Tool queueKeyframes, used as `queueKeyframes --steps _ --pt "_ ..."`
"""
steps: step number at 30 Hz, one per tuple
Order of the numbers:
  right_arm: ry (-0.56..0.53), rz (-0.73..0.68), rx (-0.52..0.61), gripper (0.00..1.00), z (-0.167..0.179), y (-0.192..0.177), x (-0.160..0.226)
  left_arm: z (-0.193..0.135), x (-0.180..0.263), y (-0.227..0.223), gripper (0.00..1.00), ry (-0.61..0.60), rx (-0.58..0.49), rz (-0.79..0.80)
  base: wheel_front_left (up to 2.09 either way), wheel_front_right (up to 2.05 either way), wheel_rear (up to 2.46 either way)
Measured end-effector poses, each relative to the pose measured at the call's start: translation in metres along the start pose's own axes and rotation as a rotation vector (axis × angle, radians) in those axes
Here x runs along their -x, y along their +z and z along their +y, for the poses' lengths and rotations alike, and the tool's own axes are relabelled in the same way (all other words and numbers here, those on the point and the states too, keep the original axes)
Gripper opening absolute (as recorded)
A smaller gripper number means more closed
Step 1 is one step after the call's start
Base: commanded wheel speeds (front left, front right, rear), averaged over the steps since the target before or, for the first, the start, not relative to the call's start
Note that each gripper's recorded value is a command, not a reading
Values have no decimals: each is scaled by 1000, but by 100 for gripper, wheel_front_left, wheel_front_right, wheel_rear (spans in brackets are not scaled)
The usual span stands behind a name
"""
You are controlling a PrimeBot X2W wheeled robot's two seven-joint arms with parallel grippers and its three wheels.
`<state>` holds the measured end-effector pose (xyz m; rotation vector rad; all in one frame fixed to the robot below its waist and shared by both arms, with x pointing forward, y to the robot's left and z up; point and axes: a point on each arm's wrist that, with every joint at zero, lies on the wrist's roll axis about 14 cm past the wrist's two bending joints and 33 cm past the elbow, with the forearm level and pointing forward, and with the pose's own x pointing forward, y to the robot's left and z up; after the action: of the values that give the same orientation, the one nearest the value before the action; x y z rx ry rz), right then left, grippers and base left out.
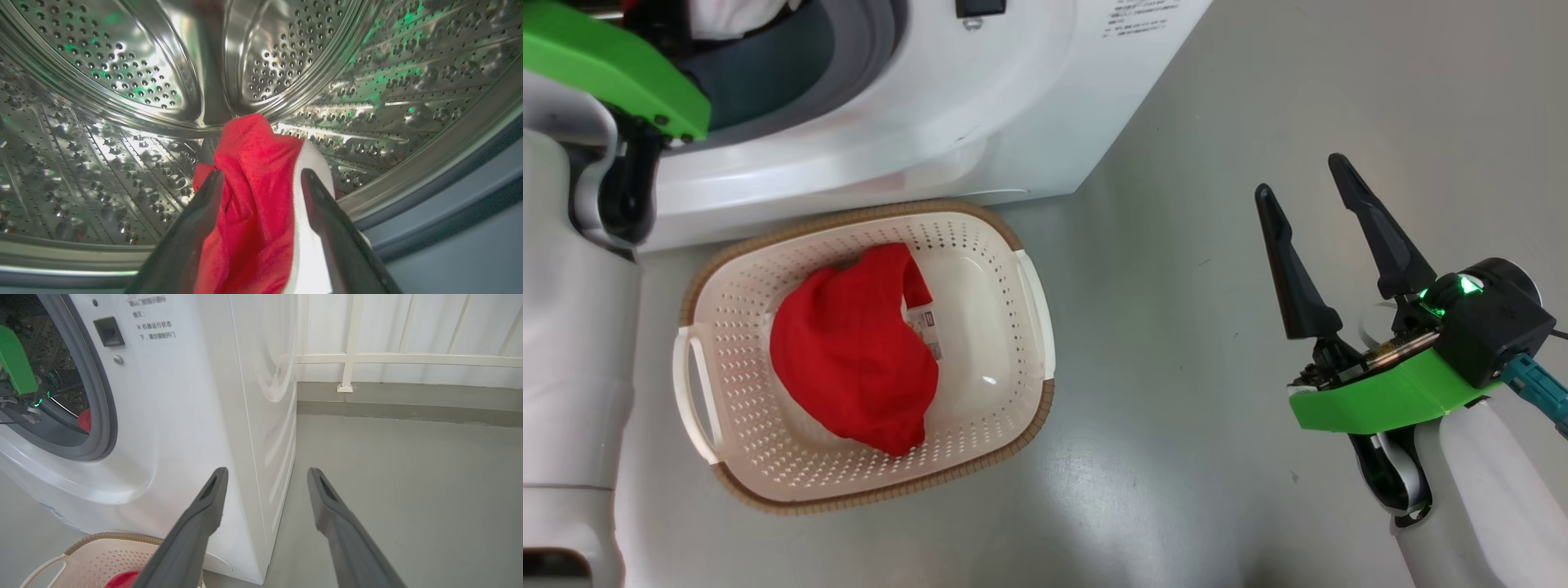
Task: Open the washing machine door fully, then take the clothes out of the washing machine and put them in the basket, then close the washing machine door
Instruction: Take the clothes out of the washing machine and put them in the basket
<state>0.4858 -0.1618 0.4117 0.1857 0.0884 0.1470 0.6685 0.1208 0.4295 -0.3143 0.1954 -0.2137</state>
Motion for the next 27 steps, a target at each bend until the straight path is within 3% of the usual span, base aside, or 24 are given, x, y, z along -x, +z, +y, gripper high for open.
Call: queueKeyframes --steps 9,16,21,22,24,27 --pt "16 0 -9 100 6 -1 -2 -4 3 -30 100 -30 -64 225 0 0 0" --pt "21 5 -21 100 8 -3 -1 20 8 -54 100 43 -209 357 0 0 0" --pt "11 8 -33 100 5 -4 0 28 10 -66 100 78 -236 396 0 0 0" --pt "10 8 -35 100 5 -4 0 28 9 -67 86 79 -239 397 0 0 0" --pt "9 9 -39 100 4 -4 0 28 8 -67 2 80 -239 395 0 0 0" --pt "13 10 -42 100 6 -5 -1 31 8 -65 0 96 -251 384 0 0 0"
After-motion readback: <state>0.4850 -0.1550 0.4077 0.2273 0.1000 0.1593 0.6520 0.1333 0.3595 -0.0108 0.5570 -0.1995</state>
